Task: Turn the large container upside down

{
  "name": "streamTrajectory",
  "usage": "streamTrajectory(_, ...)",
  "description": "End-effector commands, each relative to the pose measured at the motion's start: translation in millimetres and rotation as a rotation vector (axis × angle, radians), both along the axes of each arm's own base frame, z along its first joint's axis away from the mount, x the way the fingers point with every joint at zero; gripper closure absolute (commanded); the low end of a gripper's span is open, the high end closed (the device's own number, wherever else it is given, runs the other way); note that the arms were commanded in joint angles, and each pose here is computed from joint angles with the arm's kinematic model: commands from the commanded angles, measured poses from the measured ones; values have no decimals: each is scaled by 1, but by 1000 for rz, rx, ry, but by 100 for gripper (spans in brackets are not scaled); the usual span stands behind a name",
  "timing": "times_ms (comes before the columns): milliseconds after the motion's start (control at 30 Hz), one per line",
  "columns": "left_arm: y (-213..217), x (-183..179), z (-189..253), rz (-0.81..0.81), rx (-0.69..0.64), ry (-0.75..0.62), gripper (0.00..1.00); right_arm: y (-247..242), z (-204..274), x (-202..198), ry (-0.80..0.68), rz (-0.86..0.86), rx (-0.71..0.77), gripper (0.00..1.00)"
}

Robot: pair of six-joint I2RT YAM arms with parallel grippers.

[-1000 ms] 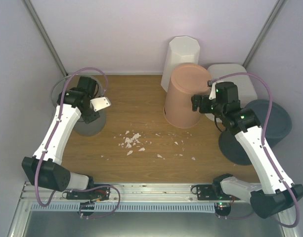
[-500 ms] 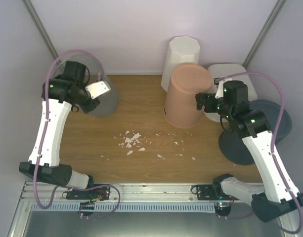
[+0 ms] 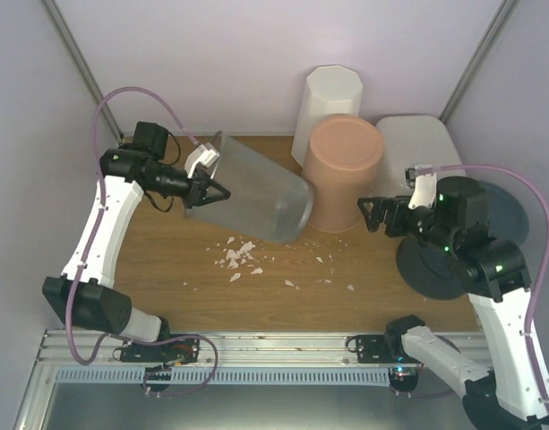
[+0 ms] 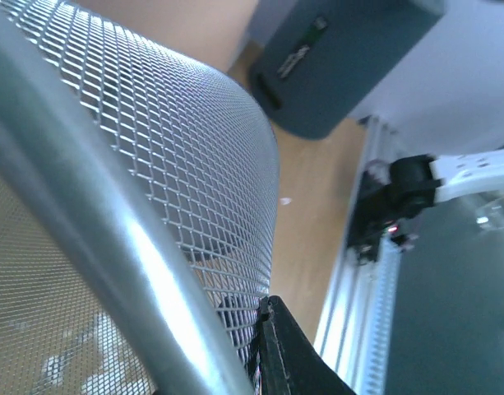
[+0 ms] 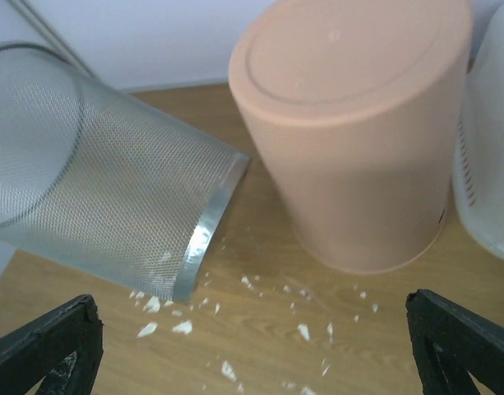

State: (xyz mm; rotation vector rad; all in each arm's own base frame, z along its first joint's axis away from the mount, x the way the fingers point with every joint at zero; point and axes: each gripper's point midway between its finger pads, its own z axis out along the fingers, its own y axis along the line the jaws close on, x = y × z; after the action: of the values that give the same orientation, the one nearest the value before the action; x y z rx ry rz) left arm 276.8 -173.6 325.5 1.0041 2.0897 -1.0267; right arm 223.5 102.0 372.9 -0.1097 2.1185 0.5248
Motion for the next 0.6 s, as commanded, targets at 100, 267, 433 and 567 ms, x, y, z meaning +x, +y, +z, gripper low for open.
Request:
streamTrajectory(100,-26,-19,65,-216,-416,-1,100,10,-44,-29,187,58,63,0)
streamTrajectory(267,-28,-22,64,-283,-575,121,100,26,-74,-42,274,111,173,1)
streamTrajectory(433,-27,-28,44,-379,-680,274,100,39,-56,-46,223,144,329,2)
streamTrajectory(567,-34,-41,25,-431,-698,350,100,42,-40,-54,216,157,394,3)
